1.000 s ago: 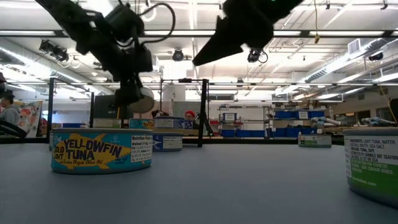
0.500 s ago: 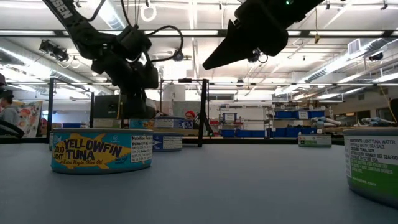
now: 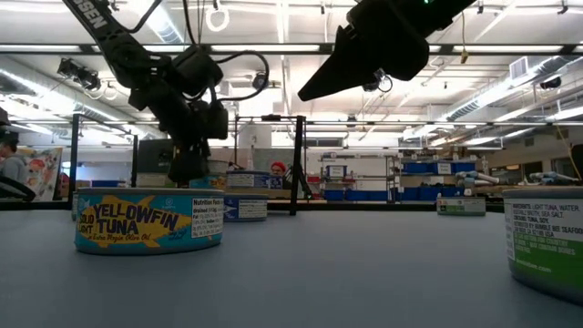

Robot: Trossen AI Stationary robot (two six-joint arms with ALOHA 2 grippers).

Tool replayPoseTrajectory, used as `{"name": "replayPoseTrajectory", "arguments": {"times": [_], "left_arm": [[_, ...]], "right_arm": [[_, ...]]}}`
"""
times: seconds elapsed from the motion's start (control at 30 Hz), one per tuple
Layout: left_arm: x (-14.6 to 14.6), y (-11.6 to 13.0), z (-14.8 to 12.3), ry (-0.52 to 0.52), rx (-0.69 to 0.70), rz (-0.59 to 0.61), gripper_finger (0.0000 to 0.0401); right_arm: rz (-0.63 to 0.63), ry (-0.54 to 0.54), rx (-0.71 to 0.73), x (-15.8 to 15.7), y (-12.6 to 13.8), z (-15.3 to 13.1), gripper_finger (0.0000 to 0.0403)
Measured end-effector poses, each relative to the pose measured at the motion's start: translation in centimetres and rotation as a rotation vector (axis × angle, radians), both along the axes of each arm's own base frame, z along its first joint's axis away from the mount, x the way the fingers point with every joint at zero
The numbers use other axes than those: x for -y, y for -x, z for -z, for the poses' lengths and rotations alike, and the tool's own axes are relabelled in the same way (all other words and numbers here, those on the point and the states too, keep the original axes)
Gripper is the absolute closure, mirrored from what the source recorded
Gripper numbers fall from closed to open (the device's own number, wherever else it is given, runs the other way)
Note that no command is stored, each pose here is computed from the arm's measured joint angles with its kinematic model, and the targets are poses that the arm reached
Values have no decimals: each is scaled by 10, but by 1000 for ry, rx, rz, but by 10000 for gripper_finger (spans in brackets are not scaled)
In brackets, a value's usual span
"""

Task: Stack canned seafood by type on shelf
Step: Stack the yellow blue tuna can on top of the other yellow blue tuna can on the shelf

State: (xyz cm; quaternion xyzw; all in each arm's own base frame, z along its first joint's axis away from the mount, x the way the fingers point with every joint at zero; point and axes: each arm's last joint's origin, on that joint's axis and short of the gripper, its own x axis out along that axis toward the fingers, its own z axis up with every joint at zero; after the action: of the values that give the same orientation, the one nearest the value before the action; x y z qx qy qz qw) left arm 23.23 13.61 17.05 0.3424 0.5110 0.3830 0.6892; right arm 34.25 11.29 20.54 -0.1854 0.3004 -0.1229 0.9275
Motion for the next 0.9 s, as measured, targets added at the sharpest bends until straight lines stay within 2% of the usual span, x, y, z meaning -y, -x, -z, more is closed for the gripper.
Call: {"name": "replayPoseTrajectory", "arguments": {"times": [0.43,0.7,0.8,0.9], "left_arm": [[7,-2,-4,-45,-4,-19,184],[20,-1,-23,-67,44,11,183],[23,0,-37,-28,85,8,191],[24,2,-51,64,148,20,215]], "right_arm": [[-7,-4,-5,0,0,0,402],[-7,-3,-7,0,0,0,398],[-7,-4,-7,0,0,0,398],[-8,-4,-7,0,0,0,398]]}}
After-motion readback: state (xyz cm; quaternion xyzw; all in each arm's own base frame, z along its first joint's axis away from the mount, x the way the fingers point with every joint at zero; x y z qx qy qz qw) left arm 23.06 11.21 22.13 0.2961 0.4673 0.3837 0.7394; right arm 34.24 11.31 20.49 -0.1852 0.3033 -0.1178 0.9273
